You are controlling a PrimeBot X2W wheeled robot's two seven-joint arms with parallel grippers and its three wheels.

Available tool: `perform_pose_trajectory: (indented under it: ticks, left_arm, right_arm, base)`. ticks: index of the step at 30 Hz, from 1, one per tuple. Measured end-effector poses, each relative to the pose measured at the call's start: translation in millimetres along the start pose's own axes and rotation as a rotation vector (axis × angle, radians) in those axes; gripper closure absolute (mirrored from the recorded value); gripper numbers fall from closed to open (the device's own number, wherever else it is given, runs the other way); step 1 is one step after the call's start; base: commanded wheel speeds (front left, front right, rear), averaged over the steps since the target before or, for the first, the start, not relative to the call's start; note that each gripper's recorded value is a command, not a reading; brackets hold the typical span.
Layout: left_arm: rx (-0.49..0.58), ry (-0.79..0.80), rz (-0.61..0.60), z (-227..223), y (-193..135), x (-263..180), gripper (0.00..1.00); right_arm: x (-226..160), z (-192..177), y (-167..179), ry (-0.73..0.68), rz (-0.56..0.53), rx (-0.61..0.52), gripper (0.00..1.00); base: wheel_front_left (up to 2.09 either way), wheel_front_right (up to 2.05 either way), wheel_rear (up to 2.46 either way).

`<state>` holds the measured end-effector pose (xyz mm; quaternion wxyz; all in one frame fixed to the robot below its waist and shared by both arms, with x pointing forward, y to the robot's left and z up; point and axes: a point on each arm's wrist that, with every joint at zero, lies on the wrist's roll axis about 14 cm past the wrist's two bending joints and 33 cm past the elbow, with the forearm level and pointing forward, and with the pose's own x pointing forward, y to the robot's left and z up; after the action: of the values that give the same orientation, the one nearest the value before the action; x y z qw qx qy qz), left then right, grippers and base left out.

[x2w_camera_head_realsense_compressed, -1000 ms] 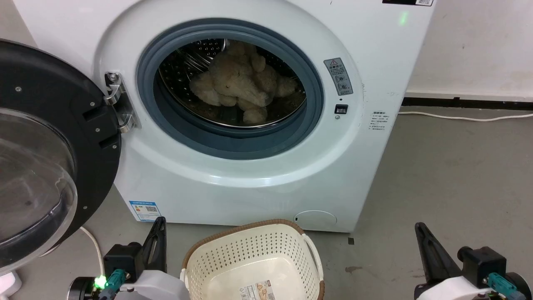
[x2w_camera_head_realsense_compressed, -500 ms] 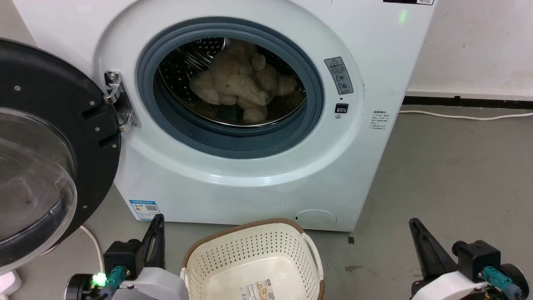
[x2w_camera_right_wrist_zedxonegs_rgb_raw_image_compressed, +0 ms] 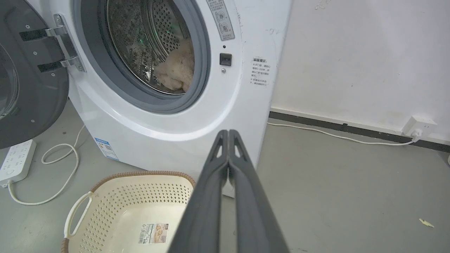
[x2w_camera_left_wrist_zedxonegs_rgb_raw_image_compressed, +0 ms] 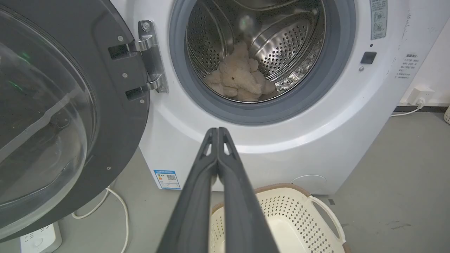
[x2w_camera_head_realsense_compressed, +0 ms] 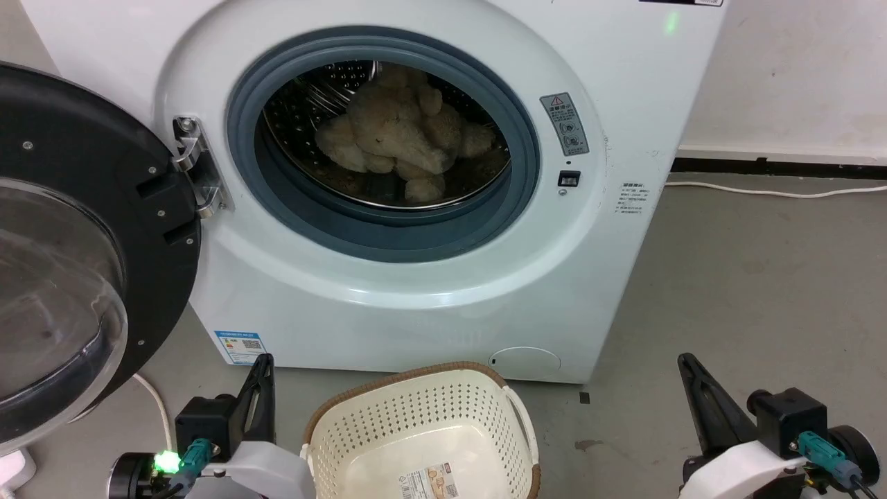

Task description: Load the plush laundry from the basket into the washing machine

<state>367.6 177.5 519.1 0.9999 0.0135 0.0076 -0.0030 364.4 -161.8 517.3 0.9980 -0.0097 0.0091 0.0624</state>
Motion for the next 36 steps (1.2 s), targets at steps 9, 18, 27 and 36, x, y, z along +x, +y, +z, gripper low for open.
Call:
perform_pose_trajectory:
  ticks: [9,18,27,36]
  left_arm:
    - [0.010,0.001,0.005,1.9,-0.2,1.3,1.00]
    - [0.016,0.005,0.010,2.0,1.3,1.5,1.00]
    - [0.016,0.005,0.012,2.1,1.8,1.6,1.00]
    - [0.015,0.005,0.012,2.1,1.7,1.6,1.00]
  right_arm:
    - [2.2,1.2,0.7,0.008,0.003,-0.013,1.00]
    - [4.7,5.0,1.2,0.000,0.005,-0.022,1.00]
    - [4.7,5.1,1.4,0.000,0.006,-0.022,1.00]
    - [4.7,5.0,1.4,0.000,0.006,-0.022,1.00]
  base:
    - [0.00,0.00,0.00]
    - [0.00,0.00,0.00]
    - [0.00,0.00,0.00]
    - [0.00,0.00,0.00]
